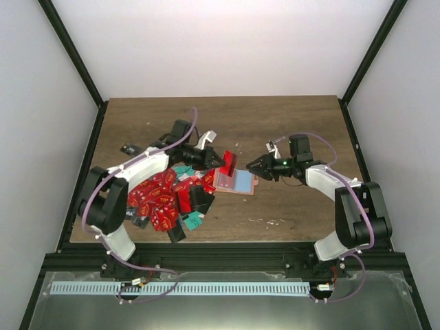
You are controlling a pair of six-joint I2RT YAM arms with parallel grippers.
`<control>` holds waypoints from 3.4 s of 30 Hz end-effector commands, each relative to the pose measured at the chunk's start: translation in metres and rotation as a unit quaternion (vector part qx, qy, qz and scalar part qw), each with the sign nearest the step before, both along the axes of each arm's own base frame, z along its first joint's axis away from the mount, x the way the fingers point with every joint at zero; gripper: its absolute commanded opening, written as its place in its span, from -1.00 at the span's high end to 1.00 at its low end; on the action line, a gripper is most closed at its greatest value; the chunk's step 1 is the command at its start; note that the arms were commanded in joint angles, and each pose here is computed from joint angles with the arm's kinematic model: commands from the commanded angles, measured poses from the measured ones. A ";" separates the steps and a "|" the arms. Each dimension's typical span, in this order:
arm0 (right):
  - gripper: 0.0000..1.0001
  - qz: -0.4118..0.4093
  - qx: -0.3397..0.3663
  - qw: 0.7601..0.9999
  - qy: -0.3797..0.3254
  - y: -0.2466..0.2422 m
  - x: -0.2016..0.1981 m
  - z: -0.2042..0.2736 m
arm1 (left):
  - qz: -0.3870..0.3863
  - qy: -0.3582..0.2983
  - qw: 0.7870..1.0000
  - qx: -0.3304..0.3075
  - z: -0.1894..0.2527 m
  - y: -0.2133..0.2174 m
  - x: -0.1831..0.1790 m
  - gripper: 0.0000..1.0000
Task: Put the credit cards into the card holder
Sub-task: Insert the credit card into the card holder.
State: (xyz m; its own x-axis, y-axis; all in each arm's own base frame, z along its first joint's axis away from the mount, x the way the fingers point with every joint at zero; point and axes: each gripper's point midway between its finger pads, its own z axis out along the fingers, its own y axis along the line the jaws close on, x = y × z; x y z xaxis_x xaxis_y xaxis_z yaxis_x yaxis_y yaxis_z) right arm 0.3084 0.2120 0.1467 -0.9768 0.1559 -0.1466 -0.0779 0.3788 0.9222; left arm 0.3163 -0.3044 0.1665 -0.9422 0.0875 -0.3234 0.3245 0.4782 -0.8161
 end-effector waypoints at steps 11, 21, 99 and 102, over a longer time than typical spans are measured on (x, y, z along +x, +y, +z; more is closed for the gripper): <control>0.57 -0.024 -0.142 0.988 0.054 -0.029 -0.018 -0.082 | -0.042 0.066 0.985 0.154 -0.087 -0.009 0.011 0.92; 0.65 -0.021 -0.155 0.984 0.089 -0.032 -0.028 -0.111 | -0.038 0.094 0.979 0.176 -0.110 -0.009 0.014 0.92; 0.75 -0.011 -0.170 0.980 0.102 -0.029 -0.003 -0.128 | -0.032 0.135 0.985 0.105 -0.147 -0.048 0.022 0.92; 0.75 -0.013 -0.180 0.979 0.091 -0.031 0.002 -0.121 | -0.034 0.136 0.984 0.110 -0.150 -0.048 0.020 0.92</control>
